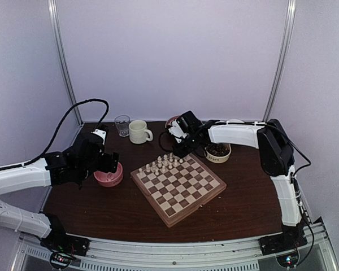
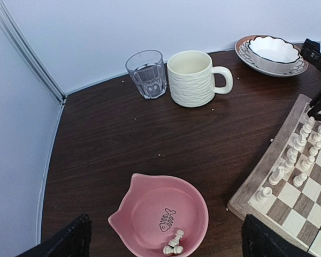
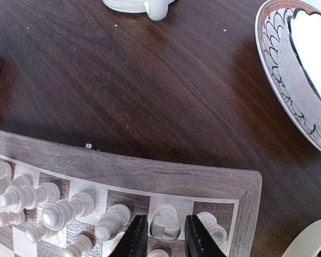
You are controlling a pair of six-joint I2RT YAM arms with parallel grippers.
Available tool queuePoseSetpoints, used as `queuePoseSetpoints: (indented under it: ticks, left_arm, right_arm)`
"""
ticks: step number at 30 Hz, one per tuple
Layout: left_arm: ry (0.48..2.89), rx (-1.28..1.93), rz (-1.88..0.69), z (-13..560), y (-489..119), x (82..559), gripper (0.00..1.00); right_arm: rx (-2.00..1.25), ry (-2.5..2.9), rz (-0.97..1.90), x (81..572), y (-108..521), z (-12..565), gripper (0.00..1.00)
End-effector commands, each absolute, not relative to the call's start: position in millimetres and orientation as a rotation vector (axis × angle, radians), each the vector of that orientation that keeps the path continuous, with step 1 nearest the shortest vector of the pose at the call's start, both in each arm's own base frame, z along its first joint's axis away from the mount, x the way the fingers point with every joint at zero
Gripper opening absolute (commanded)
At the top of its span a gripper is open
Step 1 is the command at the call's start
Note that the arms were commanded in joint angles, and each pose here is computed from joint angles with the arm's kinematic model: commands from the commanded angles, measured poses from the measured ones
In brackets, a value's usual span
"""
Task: Set up the chess pieces on the board
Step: Place the knight on b1, then adjust the storage box at the center of the board.
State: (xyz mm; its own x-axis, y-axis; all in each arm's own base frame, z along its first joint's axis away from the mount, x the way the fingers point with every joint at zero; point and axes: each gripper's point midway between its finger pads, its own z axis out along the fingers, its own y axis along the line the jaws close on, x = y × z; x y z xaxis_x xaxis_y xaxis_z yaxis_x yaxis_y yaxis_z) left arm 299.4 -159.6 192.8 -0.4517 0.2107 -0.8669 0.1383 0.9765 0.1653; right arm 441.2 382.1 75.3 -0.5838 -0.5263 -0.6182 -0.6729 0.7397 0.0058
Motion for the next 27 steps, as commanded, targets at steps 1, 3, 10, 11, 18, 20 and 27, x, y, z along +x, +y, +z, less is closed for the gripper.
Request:
queuePoseSetpoints:
  ticks: [1, 3, 10, 11, 18, 20, 27]
  left_arm:
    - [2.029, 0.221, 0.057, 202, -163, 304, 0.98]
    - [2.028, 0.223, 0.058, 202, -163, 303, 0.98]
    - [2.025, 0.221, 0.060, 204, -162, 303, 0.98]
    - [2.025, 0.221, 0.060, 204, -162, 303, 0.98]
    - [2.044, 0.211, 0.059, 201, -163, 304, 0.90]
    - [2.052, 0.212, 0.073, 198, -163, 305, 0.89]
    - [2.100, 0.174, 0.090, 180, -159, 311, 0.89]
  right_arm:
    - [-0.879, 2.309, 0.315, 452, 383, 92, 0.29]
    - [-0.877, 2.302, 0.312, 453, 384, 95, 0.30]
    - [-0.865, 2.271, 0.332, 460, 391, 126, 0.30]
    - [-0.861, 2.266, 0.334, 461, 391, 131, 0.30]
    - [-0.815, 2.203, 0.534, 424, 399, 191, 0.31]
    - [-0.828, 2.189, 0.569, 403, 401, 199, 0.31]
    - [-0.858, 2.179, 0.527, 335, 386, 206, 0.44]
